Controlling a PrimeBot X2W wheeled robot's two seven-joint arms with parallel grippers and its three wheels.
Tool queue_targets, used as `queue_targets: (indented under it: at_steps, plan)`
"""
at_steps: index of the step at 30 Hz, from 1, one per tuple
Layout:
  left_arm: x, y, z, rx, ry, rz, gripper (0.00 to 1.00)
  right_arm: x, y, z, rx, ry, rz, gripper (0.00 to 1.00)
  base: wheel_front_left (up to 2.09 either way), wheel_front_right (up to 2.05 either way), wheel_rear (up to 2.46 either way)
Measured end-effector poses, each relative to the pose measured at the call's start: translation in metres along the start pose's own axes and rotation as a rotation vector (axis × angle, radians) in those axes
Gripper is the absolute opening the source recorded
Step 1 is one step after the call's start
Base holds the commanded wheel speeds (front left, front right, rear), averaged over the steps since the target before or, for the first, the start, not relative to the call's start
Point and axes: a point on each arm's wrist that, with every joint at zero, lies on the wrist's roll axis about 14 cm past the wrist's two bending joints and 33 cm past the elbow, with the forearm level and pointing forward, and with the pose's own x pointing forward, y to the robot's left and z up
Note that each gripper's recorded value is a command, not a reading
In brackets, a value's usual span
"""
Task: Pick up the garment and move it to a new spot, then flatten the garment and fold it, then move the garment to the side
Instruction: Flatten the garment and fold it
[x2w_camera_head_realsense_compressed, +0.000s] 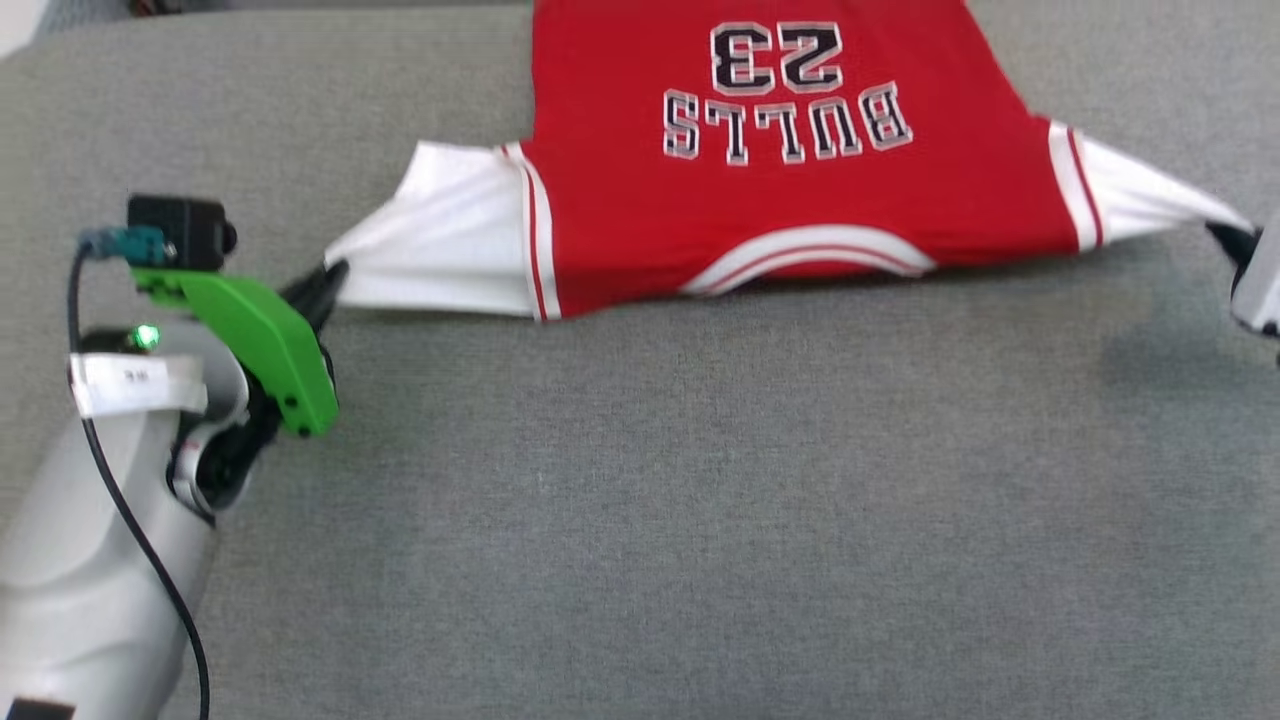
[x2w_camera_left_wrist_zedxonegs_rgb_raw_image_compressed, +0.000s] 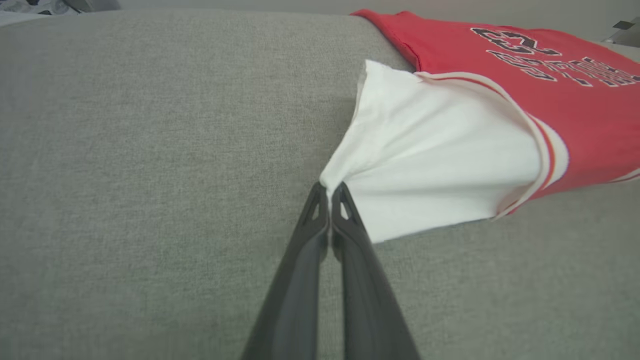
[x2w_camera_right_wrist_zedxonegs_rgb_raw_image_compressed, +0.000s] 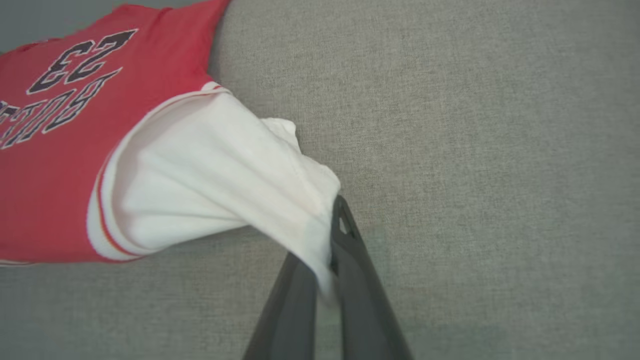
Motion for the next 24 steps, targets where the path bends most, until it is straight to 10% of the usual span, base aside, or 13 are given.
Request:
queue_targets:
  at_steps: [24]
  plan:
    - [-0.155, -0.047, -0.111, -0.216, 0.226, -0.031, 0.0, -0.137, -0.013, -0.132, 0.125, 0.235, 0.048, 0.0, 0.0, 0.0, 0.0]
